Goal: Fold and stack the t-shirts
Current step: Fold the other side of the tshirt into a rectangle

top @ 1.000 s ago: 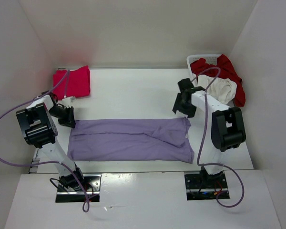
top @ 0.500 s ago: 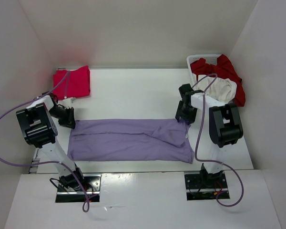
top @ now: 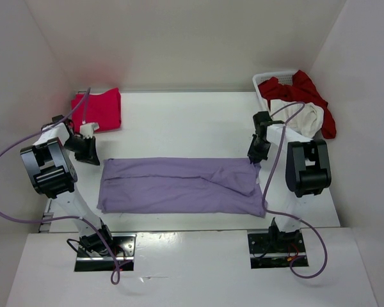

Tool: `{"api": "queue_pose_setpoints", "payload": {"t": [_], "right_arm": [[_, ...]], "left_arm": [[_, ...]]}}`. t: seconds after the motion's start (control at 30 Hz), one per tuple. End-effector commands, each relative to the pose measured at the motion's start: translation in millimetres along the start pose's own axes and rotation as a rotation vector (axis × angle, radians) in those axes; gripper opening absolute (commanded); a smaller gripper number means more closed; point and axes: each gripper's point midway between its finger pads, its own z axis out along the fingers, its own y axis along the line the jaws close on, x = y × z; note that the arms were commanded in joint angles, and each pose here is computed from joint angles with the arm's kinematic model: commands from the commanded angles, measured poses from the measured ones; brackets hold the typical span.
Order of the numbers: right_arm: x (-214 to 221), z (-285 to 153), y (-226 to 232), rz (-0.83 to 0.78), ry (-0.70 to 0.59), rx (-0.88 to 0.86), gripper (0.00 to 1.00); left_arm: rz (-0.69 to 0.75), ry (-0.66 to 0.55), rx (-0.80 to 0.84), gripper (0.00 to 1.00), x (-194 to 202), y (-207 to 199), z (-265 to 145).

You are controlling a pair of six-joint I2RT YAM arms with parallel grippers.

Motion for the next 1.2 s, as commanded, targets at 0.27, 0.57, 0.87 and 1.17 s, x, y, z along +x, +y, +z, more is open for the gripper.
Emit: {"api": "queue_pose_setpoints", "payload": {"t": [0.27, 0.57, 0.87, 1.17], "right_arm": [[-12.1, -2.7, 0.8, 0.019, -0.034, -0.073, 0.03], [-8.5, -1.3, 4.4, 0.01, -0.029, -0.084, 0.27], [-21.7, -75.2, 19.3, -0.064, -0.191, -0.065, 0.64], [36.2, -95.3, 86.4, -0.188, -0.18, -0.168, 0.77]], "left_arm": [[0.039, -0.074, 0.083, 0.34, -24.8, -22.1, -10.5], [0.235, -0.081, -0.005, 0.59, -63.3, -69.2, 2.0], [0.261, -0.018, -0.166, 0.59, -43.5, -47.2, 7.6], [0.25, 0.022, -0.202, 0.56, -26.5, -38.0, 16.3]]}}
